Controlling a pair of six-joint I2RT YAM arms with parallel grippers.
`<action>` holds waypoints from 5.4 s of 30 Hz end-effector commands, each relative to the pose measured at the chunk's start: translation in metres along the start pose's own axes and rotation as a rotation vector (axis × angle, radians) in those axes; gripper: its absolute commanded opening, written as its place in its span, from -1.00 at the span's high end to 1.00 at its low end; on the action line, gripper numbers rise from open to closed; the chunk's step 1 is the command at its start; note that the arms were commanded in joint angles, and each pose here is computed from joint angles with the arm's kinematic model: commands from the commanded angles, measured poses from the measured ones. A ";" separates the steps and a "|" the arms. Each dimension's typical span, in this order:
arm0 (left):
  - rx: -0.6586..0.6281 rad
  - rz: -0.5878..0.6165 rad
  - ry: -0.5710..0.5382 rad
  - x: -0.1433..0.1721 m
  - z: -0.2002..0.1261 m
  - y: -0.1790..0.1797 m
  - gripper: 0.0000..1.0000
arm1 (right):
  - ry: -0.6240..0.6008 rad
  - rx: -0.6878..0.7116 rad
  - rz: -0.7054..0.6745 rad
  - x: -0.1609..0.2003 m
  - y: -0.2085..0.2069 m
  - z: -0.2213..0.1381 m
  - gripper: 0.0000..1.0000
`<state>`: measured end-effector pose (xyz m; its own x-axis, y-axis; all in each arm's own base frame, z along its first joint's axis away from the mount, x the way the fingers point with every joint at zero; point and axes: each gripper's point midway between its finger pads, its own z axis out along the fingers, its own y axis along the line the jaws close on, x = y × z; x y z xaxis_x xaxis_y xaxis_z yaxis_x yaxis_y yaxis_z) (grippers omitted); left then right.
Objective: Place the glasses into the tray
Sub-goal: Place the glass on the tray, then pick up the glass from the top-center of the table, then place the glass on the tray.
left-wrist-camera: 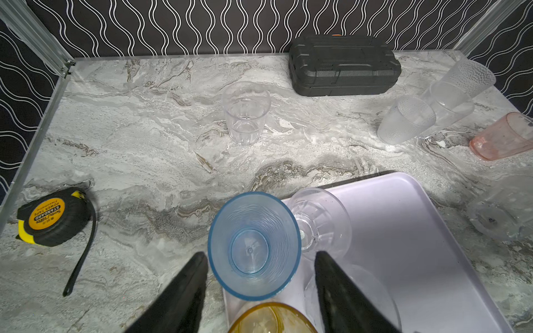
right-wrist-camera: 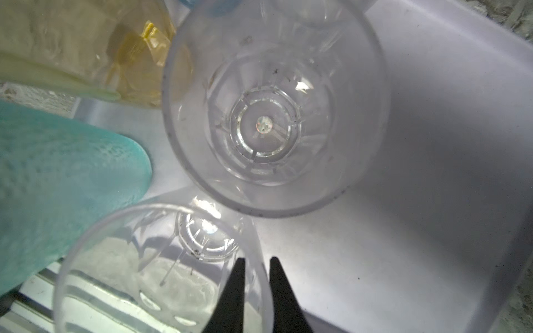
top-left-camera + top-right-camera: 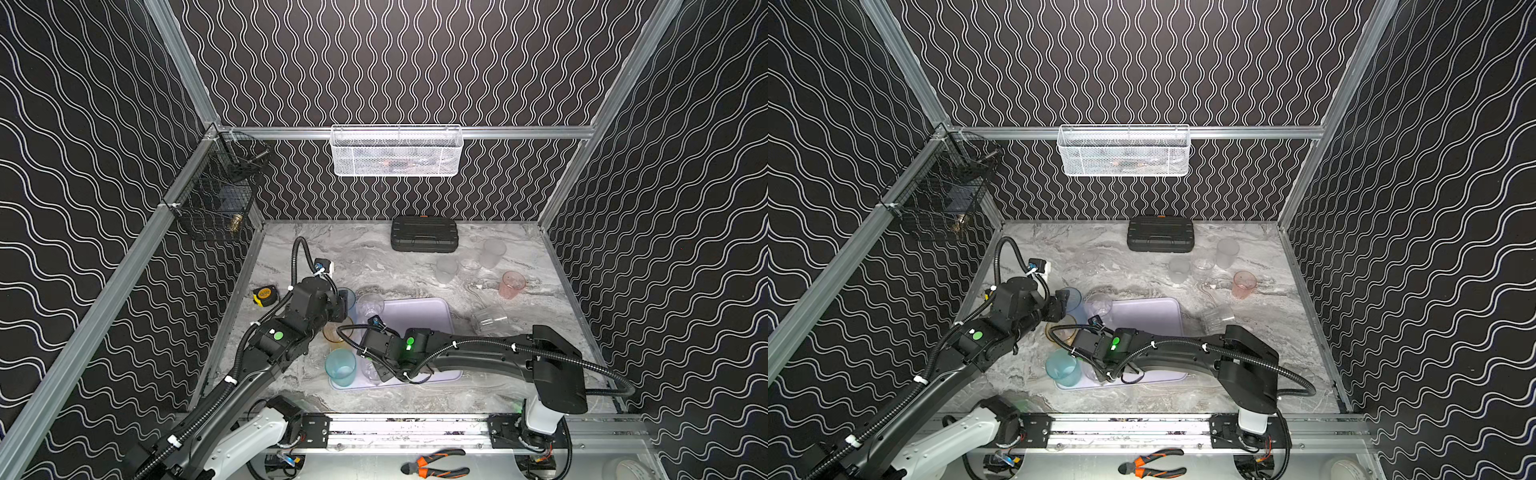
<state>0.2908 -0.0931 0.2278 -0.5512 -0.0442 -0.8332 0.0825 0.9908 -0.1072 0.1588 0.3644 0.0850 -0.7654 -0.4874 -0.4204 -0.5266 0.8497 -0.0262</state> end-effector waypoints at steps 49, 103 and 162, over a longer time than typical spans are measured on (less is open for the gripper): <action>-0.083 -0.164 0.356 -0.034 0.266 0.053 -0.18 | -0.276 -0.072 0.310 -0.218 -0.178 0.051 -0.24; 0.235 0.067 0.309 -0.054 0.152 -0.125 1.00 | -0.217 0.039 0.449 -0.106 -0.247 -0.018 -0.24; 0.204 0.302 0.499 0.012 0.136 -0.141 0.17 | -0.061 -0.338 0.550 -0.069 -0.184 0.015 -0.23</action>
<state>0.3829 -0.2656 0.1550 -0.7957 0.3641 -0.4840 0.4453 0.8934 -0.0600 0.3093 0.2382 0.1018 -0.9413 0.0107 -0.3374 -0.1586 0.8683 0.4700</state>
